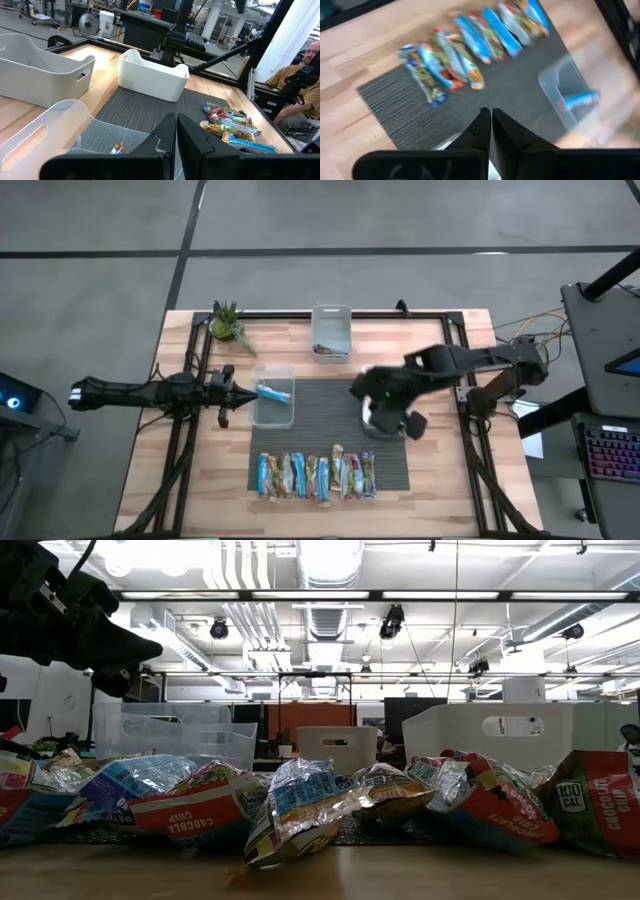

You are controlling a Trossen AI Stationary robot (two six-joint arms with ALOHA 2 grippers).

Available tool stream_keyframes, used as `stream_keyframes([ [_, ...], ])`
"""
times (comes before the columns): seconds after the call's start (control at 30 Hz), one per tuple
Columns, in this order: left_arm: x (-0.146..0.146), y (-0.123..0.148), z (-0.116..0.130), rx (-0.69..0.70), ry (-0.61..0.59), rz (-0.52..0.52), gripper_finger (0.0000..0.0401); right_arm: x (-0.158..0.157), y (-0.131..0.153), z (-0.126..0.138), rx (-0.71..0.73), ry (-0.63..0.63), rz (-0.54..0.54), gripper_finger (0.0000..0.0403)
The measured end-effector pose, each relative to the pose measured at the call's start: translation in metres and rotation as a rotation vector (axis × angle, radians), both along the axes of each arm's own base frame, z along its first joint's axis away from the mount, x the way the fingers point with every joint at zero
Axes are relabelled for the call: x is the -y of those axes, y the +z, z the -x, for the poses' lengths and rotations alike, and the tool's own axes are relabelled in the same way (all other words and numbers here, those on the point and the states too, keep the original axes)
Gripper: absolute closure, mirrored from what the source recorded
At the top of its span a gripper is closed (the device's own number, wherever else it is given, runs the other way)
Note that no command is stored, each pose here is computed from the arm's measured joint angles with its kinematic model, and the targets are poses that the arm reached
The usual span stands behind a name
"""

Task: Pick and place Granola Bars by type
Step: Put the blue granola bar into the gray bin

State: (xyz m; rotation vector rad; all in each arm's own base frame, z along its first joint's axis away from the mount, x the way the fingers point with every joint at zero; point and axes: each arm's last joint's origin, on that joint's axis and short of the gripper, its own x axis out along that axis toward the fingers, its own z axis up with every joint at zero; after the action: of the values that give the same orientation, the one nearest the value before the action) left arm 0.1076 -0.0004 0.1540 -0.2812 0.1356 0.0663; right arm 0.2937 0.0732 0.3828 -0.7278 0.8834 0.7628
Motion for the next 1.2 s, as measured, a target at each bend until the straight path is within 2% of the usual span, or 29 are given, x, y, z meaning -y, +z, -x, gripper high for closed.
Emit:
stream_keyframes([
  [0.23, 0.0, 0.0, 0.0, 0.0, 0.0, 0.0, 0.0401, -0.037, 0.004, 0.018, 0.039, 0.235, 0.046, 0.0394],
  [0.63, 0.0, 0.0, 0.0, 0.0, 0.0, 0.0, 0.0401, -0.088, -0.006, 0.043, 0.024, 0.445, 0.062, 0.0394],
  [0.97, 0.0, 0.0, 0.0, 0.0, 0.0, 0.0, 0.0401, -0.104, -0.066, 0.042, -0.053, 0.452, 0.081, 0.0394],
  [1.2, 0.0, 0.0, 0.0, 0.0, 0.0, 0.0, 0.0401, -0.104, -0.111, 0.034, -0.003, 0.443, 0.065, 0.0394],
])
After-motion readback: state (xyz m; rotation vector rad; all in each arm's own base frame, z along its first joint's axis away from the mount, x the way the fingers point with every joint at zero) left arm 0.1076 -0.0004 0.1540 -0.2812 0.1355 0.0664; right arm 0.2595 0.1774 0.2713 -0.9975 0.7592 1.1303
